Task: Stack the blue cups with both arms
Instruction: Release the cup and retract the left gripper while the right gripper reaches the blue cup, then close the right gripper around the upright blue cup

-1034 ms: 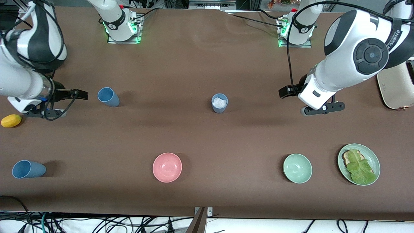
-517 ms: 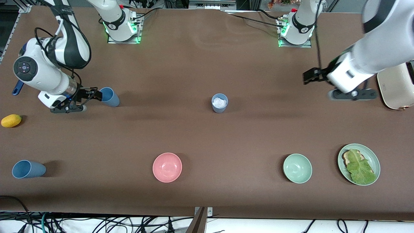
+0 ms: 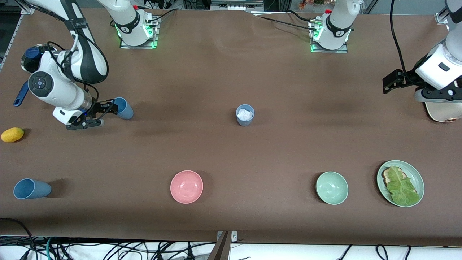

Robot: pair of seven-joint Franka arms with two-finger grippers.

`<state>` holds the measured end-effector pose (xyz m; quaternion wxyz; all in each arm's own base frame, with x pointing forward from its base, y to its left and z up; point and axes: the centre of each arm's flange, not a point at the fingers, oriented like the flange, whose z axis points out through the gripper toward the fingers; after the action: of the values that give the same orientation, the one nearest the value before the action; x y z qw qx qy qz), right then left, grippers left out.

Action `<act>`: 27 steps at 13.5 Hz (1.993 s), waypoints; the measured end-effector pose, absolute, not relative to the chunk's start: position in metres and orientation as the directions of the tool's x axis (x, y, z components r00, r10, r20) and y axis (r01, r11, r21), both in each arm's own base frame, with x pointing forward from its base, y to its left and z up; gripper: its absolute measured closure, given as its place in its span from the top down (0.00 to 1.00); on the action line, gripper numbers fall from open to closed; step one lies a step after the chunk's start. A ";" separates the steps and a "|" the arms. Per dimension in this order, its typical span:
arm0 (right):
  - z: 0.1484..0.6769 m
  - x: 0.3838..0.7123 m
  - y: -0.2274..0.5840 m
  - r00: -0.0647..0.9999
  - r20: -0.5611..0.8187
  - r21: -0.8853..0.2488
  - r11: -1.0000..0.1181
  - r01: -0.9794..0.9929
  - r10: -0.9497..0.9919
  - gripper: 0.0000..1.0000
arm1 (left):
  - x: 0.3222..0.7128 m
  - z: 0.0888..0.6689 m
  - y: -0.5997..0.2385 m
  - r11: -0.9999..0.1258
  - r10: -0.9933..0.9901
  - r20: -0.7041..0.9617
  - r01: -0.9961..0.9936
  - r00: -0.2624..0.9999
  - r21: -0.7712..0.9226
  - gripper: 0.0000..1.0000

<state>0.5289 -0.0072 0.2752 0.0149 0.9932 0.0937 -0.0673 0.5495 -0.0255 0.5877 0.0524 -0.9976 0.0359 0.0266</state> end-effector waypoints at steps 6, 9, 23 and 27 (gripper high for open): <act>0.267 0.527 -0.007 0.963 -0.149 0.009 -0.974 0.228 0.225 1.00 | 0.549 0.586 0.015 -0.996 0.027 -0.059 0.032 0.998 0.081 1.00; 0.268 0.527 -0.008 0.961 -0.148 0.008 -0.971 0.238 0.234 1.00 | 0.549 0.588 0.011 -0.998 0.008 -0.053 0.011 0.999 0.066 1.00; 0.267 0.512 -0.015 0.947 -0.204 -0.008 -0.967 0.253 0.250 1.00 | 0.542 0.601 0.023 -0.998 0.019 -0.084 0.024 0.996 0.056 1.00; 0.260 0.507 -0.015 0.944 -0.211 -0.010 -0.967 0.255 0.251 0.96 | 0.543 0.603 0.020 -0.998 0.012 -0.079 0.017 0.997 0.055 1.00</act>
<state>0.5070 -0.0149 0.2603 0.0086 0.9860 0.1284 -0.1061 0.5433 0.0199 0.6032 -0.0279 -0.9988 -0.0072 0.0393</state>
